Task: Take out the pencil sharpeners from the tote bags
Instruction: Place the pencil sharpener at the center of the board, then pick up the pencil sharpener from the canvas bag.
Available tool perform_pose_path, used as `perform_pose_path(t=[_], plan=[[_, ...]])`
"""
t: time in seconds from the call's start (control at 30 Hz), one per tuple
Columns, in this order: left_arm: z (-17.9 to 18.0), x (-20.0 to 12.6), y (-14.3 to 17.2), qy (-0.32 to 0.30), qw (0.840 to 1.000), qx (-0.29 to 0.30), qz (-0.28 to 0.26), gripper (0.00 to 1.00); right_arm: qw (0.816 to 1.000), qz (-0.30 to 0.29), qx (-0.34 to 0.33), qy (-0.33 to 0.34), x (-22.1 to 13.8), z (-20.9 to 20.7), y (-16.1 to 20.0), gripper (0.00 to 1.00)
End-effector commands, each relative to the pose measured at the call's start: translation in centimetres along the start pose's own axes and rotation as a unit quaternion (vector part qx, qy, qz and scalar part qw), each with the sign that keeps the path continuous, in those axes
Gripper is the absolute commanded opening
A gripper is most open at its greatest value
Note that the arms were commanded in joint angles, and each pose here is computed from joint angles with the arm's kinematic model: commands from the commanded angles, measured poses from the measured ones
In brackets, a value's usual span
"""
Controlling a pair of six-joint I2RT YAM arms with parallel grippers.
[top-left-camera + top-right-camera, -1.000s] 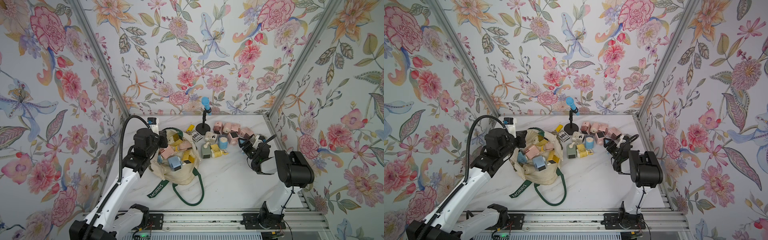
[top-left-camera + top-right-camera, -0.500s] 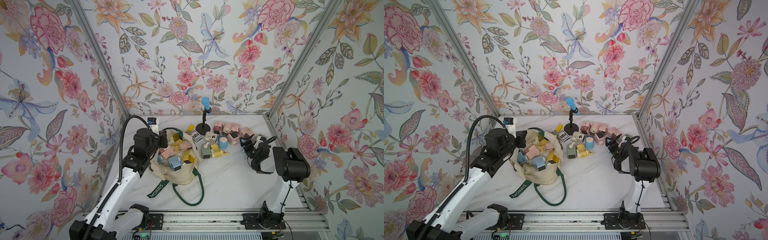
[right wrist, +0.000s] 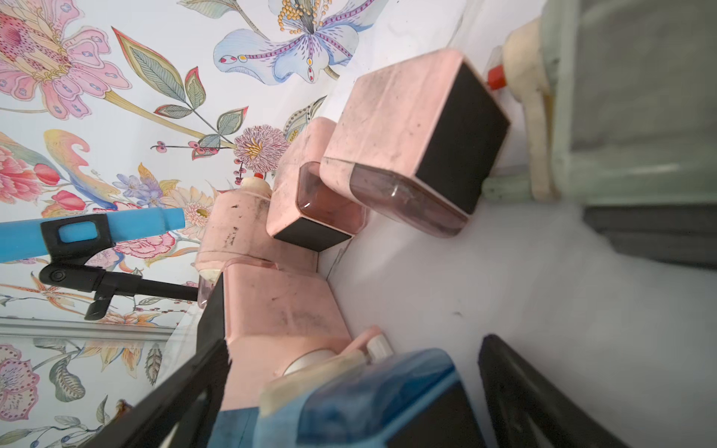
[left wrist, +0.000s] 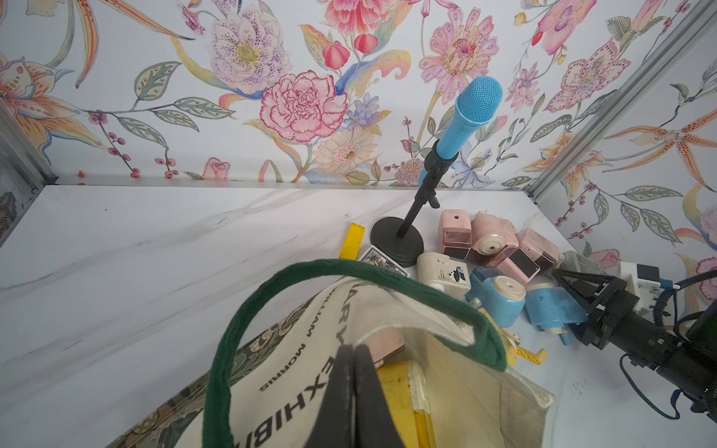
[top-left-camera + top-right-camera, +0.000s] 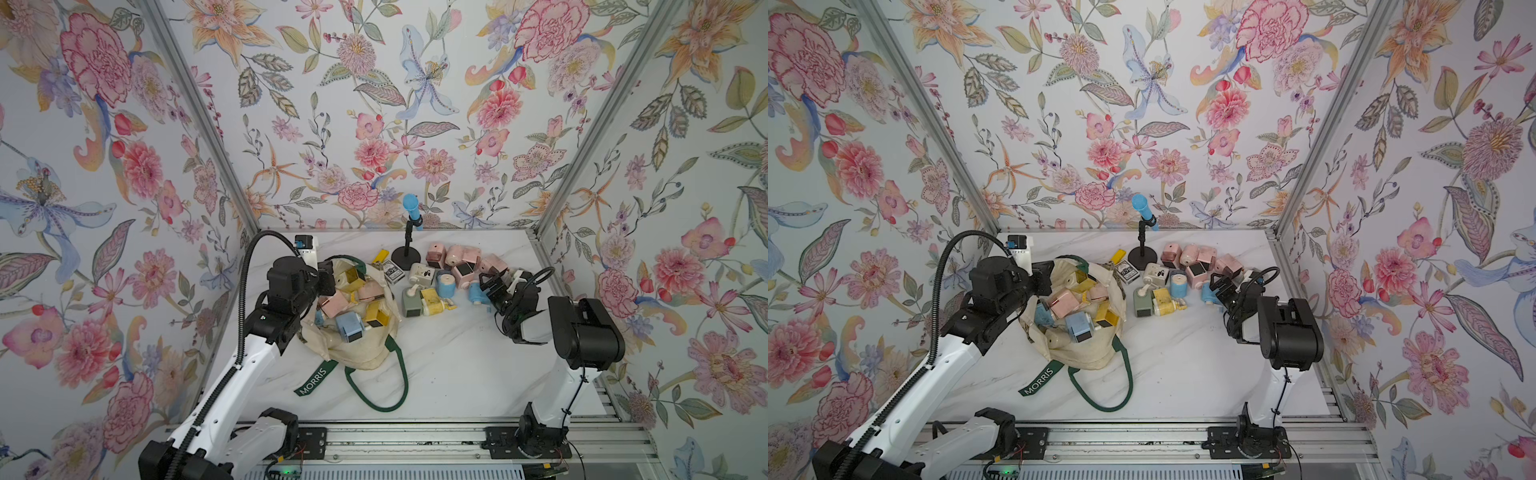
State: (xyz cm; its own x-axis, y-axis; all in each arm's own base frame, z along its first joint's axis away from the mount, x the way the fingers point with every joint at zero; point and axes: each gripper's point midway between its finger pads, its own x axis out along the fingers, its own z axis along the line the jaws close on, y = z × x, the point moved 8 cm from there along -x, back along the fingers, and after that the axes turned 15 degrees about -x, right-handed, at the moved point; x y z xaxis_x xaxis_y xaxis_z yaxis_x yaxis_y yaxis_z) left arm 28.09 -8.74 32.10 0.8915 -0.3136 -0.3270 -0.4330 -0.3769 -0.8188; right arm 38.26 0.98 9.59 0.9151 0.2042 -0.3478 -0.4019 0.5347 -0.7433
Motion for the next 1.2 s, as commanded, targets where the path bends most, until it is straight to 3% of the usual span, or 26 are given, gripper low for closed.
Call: perform_pose_path(t=[0.0, 0.33, 0.7, 0.83, 0.93, 1.03, 1.17], plan=[[-0.2, -0.7, -1.7, 0.007, 0.999, 0.004, -0.046, 0.0, 0.998, -0.019, -0.046, 0.038, -1.3, 0.8, -0.8, 1.0], [-0.2, -0.7, -1.6, 0.007, 0.999, 0.004, -0.046, 0.0, 0.973, -0.067, -0.201, 0.089, -5.4, 6.7, -2.4, 1.0], [-0.1, -0.7, -1.5, 0.004, 0.999, 0.006, -0.046, 0.0, 0.942, -0.112, -0.317, 0.002, -10.3, 14.9, -1.9, 1.0], [-0.2, -0.7, -1.6, 0.005, 0.999, 0.006, -0.048, 0.0, 0.926, -0.124, -0.346, -0.09, -12.3, 17.7, -1.5, 1.0], [-0.1, -0.7, -1.6, 0.004, 0.999, 0.006, -0.047, 0.0, 0.905, -0.128, -0.36, -0.185, -14.0, 20.1, -0.7, 1.0], [-0.1, -0.6, -1.5, 0.003, 0.999, 0.006, -0.046, 0.0, 0.874, -0.117, -0.399, -0.252, -15.3, 23.2, 0.7, 0.97], [-0.1, -0.6, -1.6, 0.001, 0.999, 0.005, -0.047, 0.0, 0.815, -0.089, -0.463, -0.339, -16.8, 27.7, 4.1, 0.93]])
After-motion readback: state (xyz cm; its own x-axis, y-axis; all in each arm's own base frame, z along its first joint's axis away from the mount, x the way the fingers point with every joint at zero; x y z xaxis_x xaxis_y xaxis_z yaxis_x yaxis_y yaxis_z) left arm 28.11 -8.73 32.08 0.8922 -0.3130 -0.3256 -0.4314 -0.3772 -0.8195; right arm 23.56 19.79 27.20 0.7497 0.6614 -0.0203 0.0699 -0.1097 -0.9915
